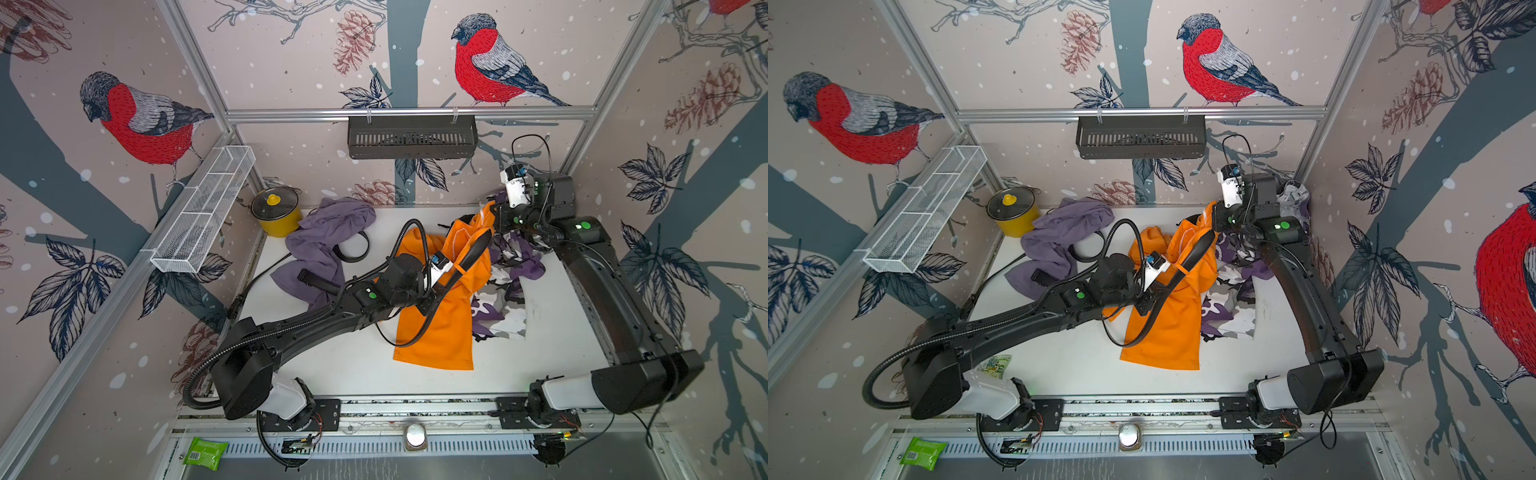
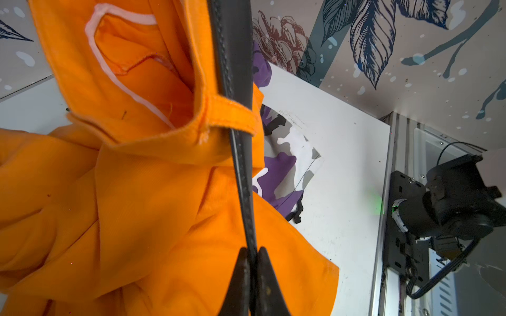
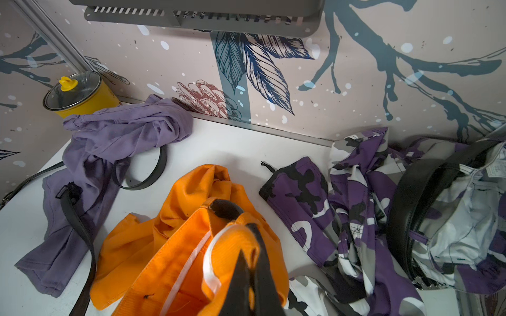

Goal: Remove the belt from the trousers

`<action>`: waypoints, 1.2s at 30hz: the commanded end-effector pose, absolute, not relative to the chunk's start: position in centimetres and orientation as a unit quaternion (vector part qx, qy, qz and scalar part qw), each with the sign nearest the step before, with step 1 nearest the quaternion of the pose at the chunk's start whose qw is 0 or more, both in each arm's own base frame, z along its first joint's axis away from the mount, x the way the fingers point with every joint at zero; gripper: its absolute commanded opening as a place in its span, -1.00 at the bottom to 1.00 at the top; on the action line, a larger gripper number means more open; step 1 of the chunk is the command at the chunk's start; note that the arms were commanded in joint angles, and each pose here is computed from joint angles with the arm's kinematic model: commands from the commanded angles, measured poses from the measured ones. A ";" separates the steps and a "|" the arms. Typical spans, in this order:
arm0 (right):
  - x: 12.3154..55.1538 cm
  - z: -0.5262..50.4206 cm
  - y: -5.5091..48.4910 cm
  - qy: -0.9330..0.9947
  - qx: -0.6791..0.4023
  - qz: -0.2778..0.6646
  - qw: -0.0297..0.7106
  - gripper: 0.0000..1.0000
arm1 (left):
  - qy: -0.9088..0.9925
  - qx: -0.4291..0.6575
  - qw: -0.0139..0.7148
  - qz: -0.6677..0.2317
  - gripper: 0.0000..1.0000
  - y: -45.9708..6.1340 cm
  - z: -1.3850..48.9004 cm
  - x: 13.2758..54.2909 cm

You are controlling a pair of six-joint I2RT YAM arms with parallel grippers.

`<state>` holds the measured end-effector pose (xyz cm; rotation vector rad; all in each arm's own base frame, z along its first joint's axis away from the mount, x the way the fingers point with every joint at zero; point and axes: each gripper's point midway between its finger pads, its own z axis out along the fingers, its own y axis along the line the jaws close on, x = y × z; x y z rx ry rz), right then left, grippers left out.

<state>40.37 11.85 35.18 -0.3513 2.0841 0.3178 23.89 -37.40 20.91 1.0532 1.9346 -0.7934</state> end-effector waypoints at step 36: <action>36.3 29.7 12.5 0.792 -0.151 0.279 0.521 0.86 | 0.821 0.319 0.452 -0.139 -1.00 -22.0 22.4 30.0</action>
